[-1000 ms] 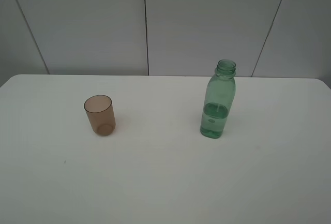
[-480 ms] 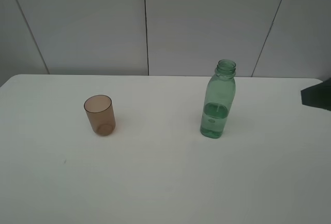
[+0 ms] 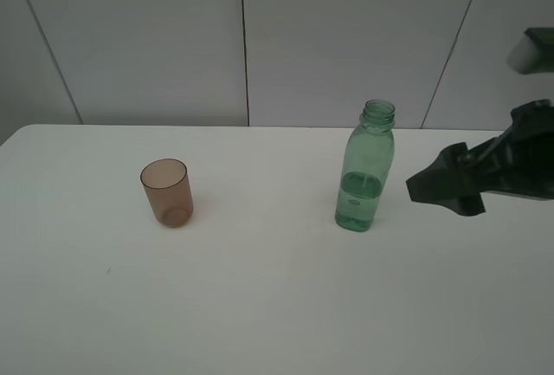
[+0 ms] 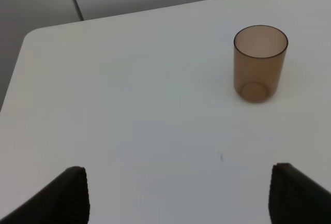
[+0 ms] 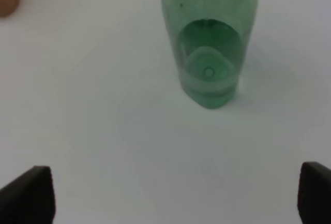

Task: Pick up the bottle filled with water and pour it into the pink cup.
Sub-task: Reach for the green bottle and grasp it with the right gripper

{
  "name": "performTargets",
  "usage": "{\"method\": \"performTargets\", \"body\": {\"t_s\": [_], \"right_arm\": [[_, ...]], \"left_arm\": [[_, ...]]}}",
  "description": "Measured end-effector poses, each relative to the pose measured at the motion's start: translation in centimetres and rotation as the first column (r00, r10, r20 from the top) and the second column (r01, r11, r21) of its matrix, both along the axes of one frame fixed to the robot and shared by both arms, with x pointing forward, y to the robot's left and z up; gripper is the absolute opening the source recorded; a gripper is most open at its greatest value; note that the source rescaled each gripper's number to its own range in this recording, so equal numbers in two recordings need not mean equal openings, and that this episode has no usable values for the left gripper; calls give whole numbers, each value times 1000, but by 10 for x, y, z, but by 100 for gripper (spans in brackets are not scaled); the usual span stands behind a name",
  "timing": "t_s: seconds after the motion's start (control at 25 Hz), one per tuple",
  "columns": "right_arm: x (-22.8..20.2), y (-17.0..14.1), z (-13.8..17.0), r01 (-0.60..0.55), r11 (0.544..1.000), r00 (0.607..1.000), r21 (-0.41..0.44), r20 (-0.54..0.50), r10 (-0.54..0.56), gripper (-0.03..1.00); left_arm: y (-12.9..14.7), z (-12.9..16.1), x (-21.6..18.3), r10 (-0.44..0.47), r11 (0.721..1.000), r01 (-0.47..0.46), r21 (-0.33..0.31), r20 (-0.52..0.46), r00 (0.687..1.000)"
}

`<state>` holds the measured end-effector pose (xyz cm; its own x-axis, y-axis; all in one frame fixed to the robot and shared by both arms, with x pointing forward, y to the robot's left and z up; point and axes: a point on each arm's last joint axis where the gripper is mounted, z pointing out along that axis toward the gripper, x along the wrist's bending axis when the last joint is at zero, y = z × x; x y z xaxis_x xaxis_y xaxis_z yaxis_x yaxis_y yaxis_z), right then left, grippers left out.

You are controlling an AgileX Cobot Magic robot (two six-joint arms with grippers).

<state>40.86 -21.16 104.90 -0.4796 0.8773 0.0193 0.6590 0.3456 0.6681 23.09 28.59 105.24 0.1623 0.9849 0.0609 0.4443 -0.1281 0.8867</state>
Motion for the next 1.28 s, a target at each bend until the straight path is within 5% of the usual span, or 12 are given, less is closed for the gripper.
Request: {"method": "performTargets", "body": {"t_s": [0.64, 1.28], "right_arm": [[8, 13, -78, -17, 996, 975, 89, 224, -4, 100], [44, 31, -116, -36, 991, 917, 127, 398, -17, 100]], "left_arm": [[0, 0, 0, 0, 1000, 0, 0, 0, 1000], [0, 0, 0, 0, 1000, 0, 0, 0, 1000]]}}
